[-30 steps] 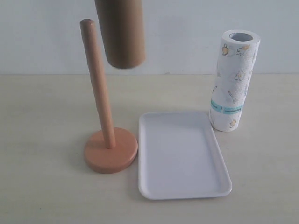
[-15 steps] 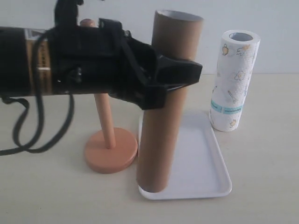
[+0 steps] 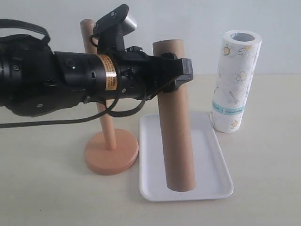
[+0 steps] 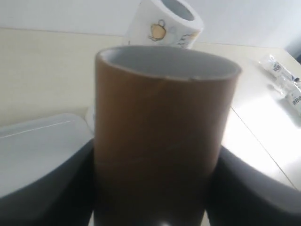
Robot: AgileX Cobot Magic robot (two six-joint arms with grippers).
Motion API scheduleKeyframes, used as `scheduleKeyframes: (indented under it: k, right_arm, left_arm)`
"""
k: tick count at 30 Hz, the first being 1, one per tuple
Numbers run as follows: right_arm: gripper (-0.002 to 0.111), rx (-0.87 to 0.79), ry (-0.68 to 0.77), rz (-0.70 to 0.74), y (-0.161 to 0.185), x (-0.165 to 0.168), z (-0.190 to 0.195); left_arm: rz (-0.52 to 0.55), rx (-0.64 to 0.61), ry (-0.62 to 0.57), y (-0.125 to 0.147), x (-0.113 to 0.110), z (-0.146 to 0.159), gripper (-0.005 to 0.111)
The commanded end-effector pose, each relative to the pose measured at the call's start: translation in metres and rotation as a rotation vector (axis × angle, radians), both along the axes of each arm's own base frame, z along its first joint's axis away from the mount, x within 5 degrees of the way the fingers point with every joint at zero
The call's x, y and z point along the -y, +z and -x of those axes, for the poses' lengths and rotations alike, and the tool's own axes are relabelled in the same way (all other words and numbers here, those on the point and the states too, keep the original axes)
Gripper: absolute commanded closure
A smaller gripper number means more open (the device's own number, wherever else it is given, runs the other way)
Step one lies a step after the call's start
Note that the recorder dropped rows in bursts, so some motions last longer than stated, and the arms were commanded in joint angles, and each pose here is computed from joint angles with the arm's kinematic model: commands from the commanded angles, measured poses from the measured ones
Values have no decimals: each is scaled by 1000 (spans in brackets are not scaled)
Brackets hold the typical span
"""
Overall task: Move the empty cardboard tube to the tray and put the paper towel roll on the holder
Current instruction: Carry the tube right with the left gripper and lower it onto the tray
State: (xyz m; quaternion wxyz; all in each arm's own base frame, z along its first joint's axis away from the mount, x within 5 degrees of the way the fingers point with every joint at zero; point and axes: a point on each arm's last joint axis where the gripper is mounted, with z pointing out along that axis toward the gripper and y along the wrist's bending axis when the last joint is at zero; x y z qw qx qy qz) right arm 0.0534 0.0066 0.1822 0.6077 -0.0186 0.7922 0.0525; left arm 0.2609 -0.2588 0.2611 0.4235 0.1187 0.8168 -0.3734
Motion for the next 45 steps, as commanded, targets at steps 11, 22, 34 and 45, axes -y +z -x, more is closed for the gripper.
scheduleKeyframes:
  k: [11, 22, 34, 45]
  right_arm:
    - [108, 15, 2, -3, 1, 0, 0]
    - [108, 15, 2, -5, 1, 0, 0]
    - [108, 15, 2, -5, 1, 0, 0]
    - [108, 15, 2, -5, 1, 0, 0]
  left_arm:
    - [-49, -169, 103, -38, 22, -28, 103]
    - [-121, -122, 81, -41, 27, -37, 103]
    - [-136, -155, 136, -42, 32, -47, 103]
    - [-125, -152, 131, -41, 32, -47, 80]
